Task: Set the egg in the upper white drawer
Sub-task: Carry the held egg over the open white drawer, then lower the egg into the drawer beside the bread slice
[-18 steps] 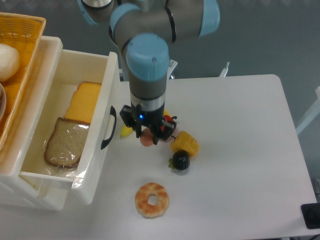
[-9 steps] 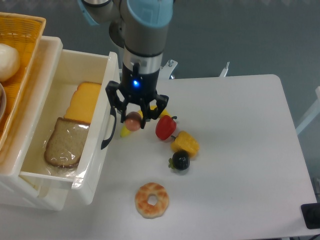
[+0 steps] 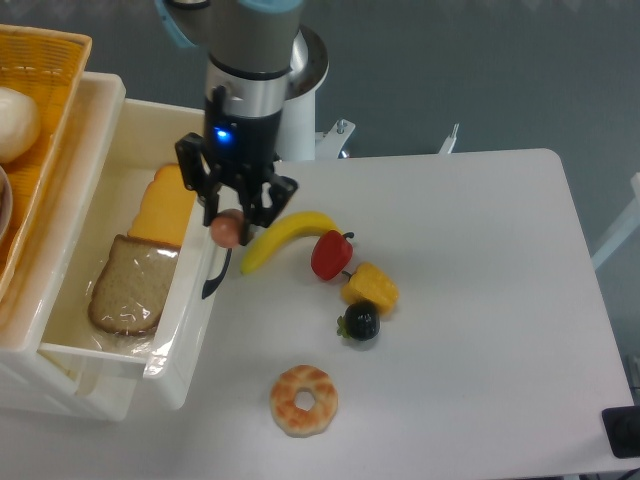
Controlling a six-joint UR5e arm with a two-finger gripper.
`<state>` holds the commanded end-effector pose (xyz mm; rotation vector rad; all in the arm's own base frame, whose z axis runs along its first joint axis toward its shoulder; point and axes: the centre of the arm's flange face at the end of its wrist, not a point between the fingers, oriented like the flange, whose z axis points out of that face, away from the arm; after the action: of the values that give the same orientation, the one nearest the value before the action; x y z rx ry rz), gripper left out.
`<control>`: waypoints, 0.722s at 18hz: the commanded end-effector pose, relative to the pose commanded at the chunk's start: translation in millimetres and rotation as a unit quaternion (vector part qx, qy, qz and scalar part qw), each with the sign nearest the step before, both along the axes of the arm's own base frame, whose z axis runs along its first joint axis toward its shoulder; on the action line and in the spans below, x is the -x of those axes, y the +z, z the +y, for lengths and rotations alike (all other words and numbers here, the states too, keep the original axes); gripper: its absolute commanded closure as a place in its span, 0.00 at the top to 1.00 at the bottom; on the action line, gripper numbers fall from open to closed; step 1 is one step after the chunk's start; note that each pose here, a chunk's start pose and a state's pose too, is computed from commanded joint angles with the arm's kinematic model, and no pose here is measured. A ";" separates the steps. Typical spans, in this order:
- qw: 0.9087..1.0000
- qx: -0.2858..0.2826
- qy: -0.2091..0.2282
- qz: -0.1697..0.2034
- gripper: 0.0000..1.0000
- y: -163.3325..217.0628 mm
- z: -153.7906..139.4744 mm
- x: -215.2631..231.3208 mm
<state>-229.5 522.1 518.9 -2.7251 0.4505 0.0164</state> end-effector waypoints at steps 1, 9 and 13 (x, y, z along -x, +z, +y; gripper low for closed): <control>1.000 -0.002 -0.024 0.008 0.29 0.7 3.3 -4.1; 0.993 -0.009 -0.110 0.027 0.31 5.1 20.3 -45.5; 0.991 0.001 -0.131 0.024 0.31 -6.1 21.4 -54.6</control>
<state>-174.9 543.4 512.8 -2.6500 0.8199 0.0120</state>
